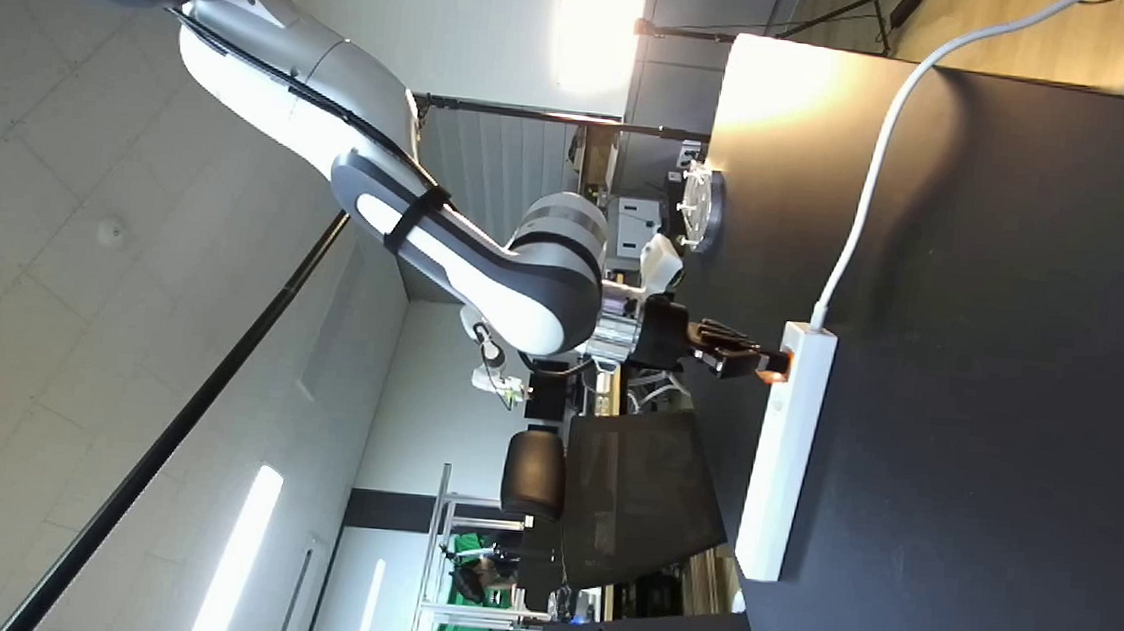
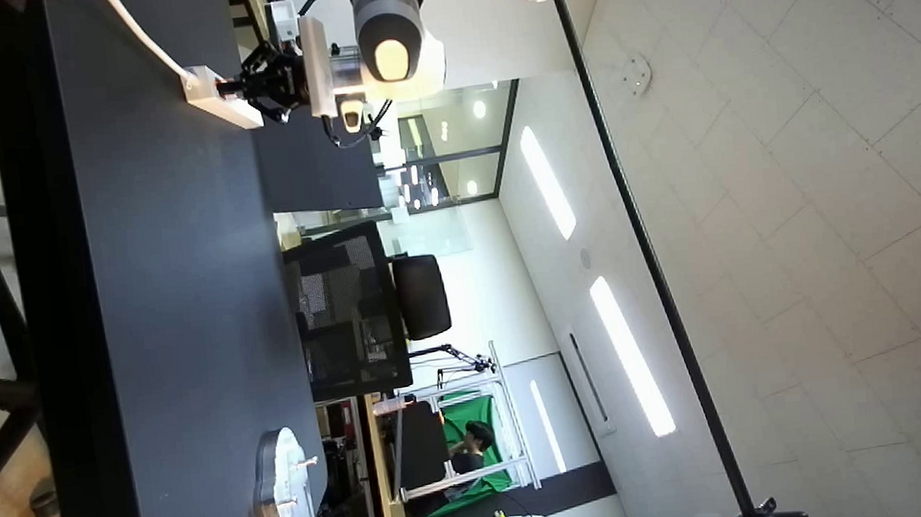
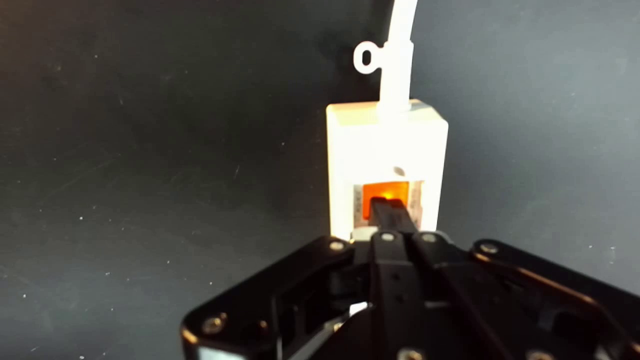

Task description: Turn the adapter switch on and off

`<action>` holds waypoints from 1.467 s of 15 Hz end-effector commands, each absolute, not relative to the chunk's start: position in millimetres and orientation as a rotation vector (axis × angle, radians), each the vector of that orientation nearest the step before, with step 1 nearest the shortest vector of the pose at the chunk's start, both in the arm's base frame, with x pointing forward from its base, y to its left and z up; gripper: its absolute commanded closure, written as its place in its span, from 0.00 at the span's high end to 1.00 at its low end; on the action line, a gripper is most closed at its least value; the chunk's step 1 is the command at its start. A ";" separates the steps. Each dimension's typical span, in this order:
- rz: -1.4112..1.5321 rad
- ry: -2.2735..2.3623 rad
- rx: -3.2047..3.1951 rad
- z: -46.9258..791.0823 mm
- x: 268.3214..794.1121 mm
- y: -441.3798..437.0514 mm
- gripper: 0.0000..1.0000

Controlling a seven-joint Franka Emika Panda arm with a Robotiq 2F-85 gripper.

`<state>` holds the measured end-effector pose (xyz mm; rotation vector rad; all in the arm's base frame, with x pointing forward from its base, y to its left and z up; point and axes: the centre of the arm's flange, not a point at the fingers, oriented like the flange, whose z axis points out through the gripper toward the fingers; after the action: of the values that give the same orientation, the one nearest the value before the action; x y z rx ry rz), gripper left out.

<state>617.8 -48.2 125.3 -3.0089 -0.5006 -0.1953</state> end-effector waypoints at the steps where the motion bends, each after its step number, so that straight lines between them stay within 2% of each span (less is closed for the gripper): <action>1: -0.246 -0.432 -3.036 126.9 606.3 -38.8 0.00; 10: -0.381 -0.347 -3.098 124.2 581.7 -29.3 0.00; 22: -0.319 -0.351 -3.280 113.5 585.1 7.5 0.00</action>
<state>592.5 -13.8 123.5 -3.2216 -0.3789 -0.3640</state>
